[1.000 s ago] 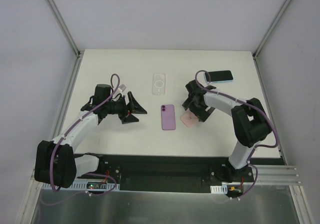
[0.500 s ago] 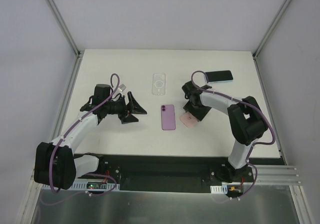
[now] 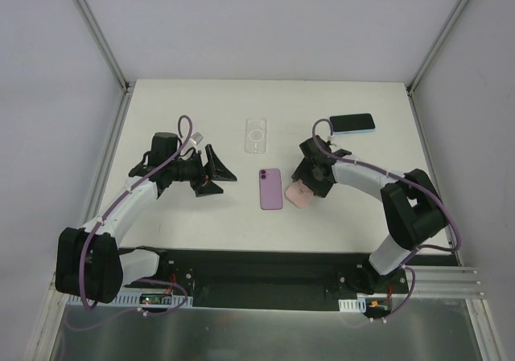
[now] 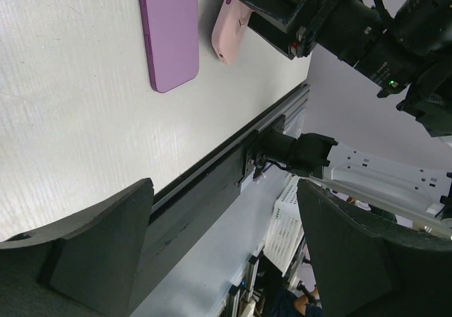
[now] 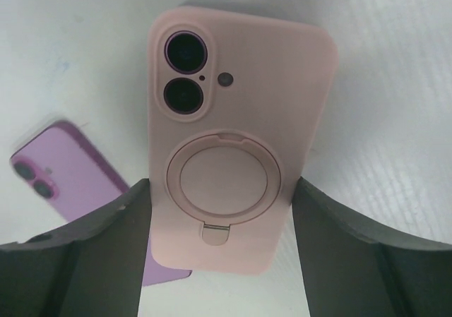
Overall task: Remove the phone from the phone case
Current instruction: Pick up the phone at the center of the board.
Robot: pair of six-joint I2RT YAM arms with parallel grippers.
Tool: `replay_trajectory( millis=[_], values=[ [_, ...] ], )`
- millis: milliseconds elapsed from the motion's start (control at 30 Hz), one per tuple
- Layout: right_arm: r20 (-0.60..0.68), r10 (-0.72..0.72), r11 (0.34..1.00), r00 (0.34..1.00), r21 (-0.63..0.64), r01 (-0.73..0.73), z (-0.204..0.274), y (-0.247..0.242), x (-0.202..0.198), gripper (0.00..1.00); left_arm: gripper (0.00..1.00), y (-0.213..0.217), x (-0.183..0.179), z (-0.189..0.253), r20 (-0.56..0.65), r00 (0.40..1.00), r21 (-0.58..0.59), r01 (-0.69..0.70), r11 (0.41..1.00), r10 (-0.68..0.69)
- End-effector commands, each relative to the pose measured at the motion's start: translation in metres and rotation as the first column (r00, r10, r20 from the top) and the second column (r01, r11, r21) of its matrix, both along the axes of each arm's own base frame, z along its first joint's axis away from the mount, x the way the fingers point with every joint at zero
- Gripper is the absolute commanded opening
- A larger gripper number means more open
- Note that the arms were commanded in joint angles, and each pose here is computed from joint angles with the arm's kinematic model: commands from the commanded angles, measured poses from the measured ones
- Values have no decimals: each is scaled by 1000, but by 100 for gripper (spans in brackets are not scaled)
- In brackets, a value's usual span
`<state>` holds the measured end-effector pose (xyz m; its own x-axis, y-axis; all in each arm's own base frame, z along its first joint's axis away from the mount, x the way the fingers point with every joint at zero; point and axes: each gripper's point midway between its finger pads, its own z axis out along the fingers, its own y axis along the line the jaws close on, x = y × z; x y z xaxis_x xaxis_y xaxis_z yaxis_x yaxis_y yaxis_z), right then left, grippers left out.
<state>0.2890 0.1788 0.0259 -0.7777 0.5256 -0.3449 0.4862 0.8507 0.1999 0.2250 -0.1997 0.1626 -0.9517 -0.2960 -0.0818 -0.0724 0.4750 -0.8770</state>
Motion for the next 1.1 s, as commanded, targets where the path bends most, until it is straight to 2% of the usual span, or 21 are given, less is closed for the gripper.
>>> replay_trajectory(
  millis=[0,200,233,333,467,600,800,1067],
  values=[
    [186,162,963,969,186,-196,47,42,14,21,82,-4,6,16,41,999,-24,28,999,-27],
    [321,318,854,892,311,-416,80,77,5,17,83,-14,9,27,29,996,-71,90,993,-88],
    [351,356,819,866,330,-470,86,85,2,17,83,-16,11,24,18,996,-66,91,994,-90],
    [404,422,748,811,351,-564,101,100,-8,17,83,-20,21,25,10,996,-65,89,994,-89],
    [442,488,691,753,331,-642,112,110,-18,14,82,-29,41,31,-2,997,-71,77,995,-77],
    [454,537,657,711,304,-690,118,118,-27,14,82,-46,53,32,-32,994,-75,98,992,-101],
    [455,592,610,665,288,-739,123,134,-42,14,79,-72,65,11,-79,984,-54,158,986,-162],
    [450,621,596,641,261,-760,126,138,-50,14,72,-95,59,-20,-123,970,-3,210,978,-209]
  ],
)
